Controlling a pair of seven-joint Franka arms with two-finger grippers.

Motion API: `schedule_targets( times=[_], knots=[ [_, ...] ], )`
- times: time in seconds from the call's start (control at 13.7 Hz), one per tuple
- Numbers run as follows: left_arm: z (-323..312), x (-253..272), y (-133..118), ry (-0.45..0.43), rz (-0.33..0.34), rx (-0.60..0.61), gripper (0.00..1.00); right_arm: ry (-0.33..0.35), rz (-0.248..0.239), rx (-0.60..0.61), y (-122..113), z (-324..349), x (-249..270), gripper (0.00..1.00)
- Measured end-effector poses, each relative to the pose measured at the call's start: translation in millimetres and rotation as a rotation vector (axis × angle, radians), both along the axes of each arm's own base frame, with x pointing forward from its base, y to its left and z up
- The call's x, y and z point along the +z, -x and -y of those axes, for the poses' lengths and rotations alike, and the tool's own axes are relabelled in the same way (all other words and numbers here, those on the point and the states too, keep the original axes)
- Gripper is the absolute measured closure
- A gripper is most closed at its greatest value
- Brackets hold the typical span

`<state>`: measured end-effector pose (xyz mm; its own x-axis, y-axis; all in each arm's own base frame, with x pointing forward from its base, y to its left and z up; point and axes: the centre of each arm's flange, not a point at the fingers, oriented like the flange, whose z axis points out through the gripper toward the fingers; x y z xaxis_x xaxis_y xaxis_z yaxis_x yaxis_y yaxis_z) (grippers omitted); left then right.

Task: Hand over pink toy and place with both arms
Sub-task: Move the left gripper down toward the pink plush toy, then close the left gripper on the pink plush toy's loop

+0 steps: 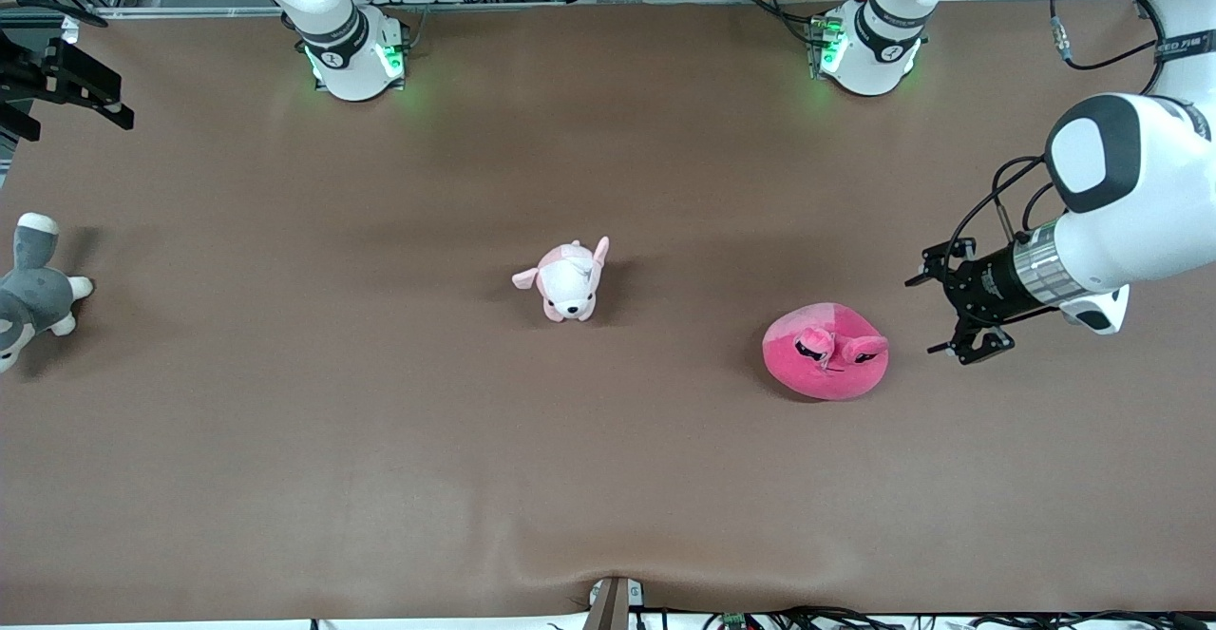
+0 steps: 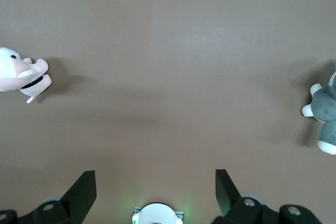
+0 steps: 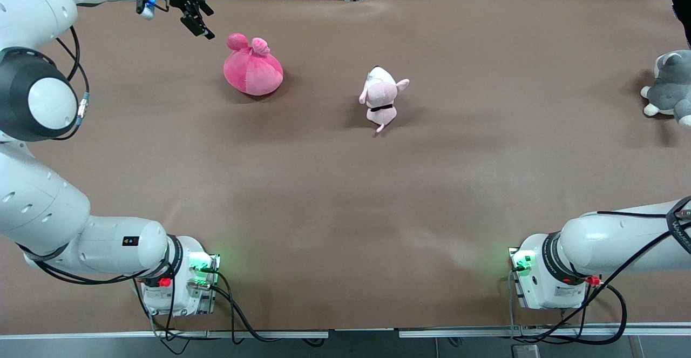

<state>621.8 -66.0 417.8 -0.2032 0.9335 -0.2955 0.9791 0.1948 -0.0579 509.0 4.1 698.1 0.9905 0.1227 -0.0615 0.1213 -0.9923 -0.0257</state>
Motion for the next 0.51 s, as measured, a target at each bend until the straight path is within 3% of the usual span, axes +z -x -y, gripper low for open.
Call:
schedule_targets(
  times=[0.29, 0.51],
  knots=[
    [29, -30, -13, 0.013, 0.031, 0.061, 0.0, -0.001, 0.0, 0.001, 0, 0, 0, 0.0],
    [49, -52, -15, 0.01, 0.015, 0.066, 0.0, -0.001, 0.0, 0.001, 0, 0, 0, 0.0]
  ],
)
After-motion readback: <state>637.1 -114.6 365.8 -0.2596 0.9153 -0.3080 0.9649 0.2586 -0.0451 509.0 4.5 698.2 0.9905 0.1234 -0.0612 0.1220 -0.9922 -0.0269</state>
